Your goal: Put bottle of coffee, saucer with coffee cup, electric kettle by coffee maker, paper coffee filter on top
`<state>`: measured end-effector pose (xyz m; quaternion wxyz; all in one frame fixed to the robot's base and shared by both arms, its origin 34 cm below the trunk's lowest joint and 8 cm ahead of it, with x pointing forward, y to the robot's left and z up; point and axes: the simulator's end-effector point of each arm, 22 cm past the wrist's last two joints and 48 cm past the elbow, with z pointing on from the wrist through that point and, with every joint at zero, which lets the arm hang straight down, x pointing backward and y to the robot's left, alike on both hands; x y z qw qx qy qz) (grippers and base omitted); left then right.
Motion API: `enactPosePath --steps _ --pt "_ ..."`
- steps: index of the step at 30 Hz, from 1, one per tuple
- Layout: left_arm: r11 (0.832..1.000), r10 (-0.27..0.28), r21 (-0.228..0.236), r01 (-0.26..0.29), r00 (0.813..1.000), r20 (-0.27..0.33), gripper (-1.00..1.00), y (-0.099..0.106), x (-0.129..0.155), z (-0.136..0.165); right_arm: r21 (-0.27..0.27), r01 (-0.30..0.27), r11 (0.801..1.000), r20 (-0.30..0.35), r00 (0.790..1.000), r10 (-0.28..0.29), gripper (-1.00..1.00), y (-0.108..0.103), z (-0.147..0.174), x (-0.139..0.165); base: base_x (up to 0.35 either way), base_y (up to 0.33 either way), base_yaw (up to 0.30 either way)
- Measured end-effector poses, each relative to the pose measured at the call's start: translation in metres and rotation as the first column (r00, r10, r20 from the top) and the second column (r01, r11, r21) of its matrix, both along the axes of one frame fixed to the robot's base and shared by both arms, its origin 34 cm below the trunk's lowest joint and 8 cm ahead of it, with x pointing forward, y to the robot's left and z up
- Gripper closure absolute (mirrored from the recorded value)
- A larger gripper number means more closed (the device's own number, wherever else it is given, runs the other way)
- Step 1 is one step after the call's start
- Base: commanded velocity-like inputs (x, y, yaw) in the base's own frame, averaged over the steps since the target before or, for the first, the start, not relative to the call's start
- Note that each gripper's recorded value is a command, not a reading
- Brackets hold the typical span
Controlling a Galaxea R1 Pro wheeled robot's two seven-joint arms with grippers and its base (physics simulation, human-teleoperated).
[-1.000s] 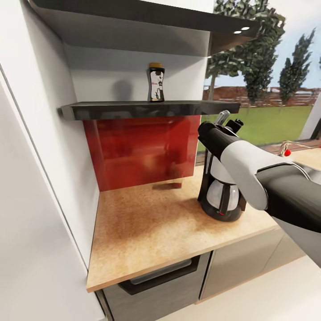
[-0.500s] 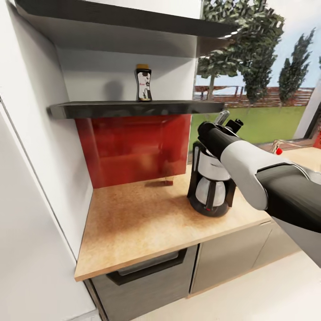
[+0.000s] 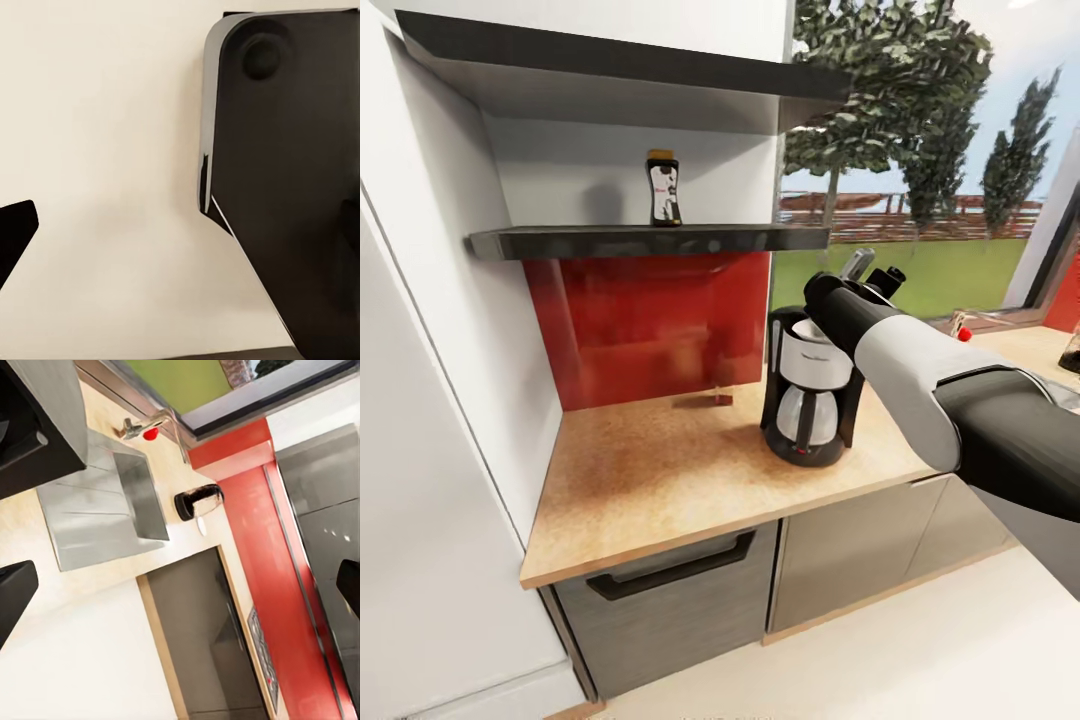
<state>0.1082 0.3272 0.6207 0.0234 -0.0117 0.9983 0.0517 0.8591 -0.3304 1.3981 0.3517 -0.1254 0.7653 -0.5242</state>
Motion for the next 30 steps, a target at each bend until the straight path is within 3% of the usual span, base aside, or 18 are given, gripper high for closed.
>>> enactPosePath --steps 6,9,10,12,14,21,24,28,30 --pt "1.000 0.000 0.000 0.000 1.000 0.001 -1.00 0.000 0.000 0.000 0.000 0.002 1.000 0.000 1.000 -0.002 -1.00 -0.001 0.000 0.000 -0.008 -0.005 0.000" --pt "1.000 0.000 0.001 0.000 1.000 0.001 -1.00 0.000 0.000 0.000 -0.001 0.022 1.000 -0.002 1.000 -0.022 -1.00 -0.015 -0.001 -0.002 -0.001 -0.001 0.000" --pt "1.000 0.000 0.001 0.000 1.000 0.001 -1.00 0.001 0.000 0.000 -0.001 0.039 0.999 -0.002 0.999 -0.039 -1.00 -0.027 -0.001 -0.004 0.000 0.000 0.000" --pt "1.000 0.000 0.001 0.000 1.000 0.001 -1.00 0.001 0.000 0.000 0.004 0.140 0.990 -0.010 0.990 -0.140 -1.00 -0.099 -0.004 -0.018 0.000 0.000 0.000" --pt "1.000 0.000 0.001 0.000 1.000 0.001 -1.00 0.001 0.000 0.000 0.024 0.177 0.984 -0.016 0.984 -0.177 -1.00 -0.126 -0.008 -0.025 0.000 0.000 0.000" --pt "1.000 0.000 0.002 0.000 1.000 0.000 -1.00 0.001 0.000 0.000 0.112 0.271 0.956 -0.032 0.962 -0.269 -1.00 -0.195 -0.025 -0.049 0.000 0.000 0.000" --pt "1.000 0.000 0.002 0.000 1.000 0.000 -1.00 0.001 0.000 0.000 0.125 0.332 0.935 -0.035 0.943 -0.330 -1.00 -0.237 -0.028 -0.069 0.000 0.000 0.000" --pt "1.000 0.000 0.002 0.000 1.000 0.001 -1.00 0.001 0.000 0.000 0.129 0.381 0.916 -0.068 0.924 -0.375 -1.00 -0.267 -0.043 -0.086 0.000 0.000 0.000" --pt "1.000 0.000 0.002 0.000 1.000 0.002 -1.00 0.001 0.001 0.000 0.159 0.391 0.906 -0.114 0.919 -0.377 -1.00 -0.278 -0.074 -0.092 0.000 0.000 0.000"
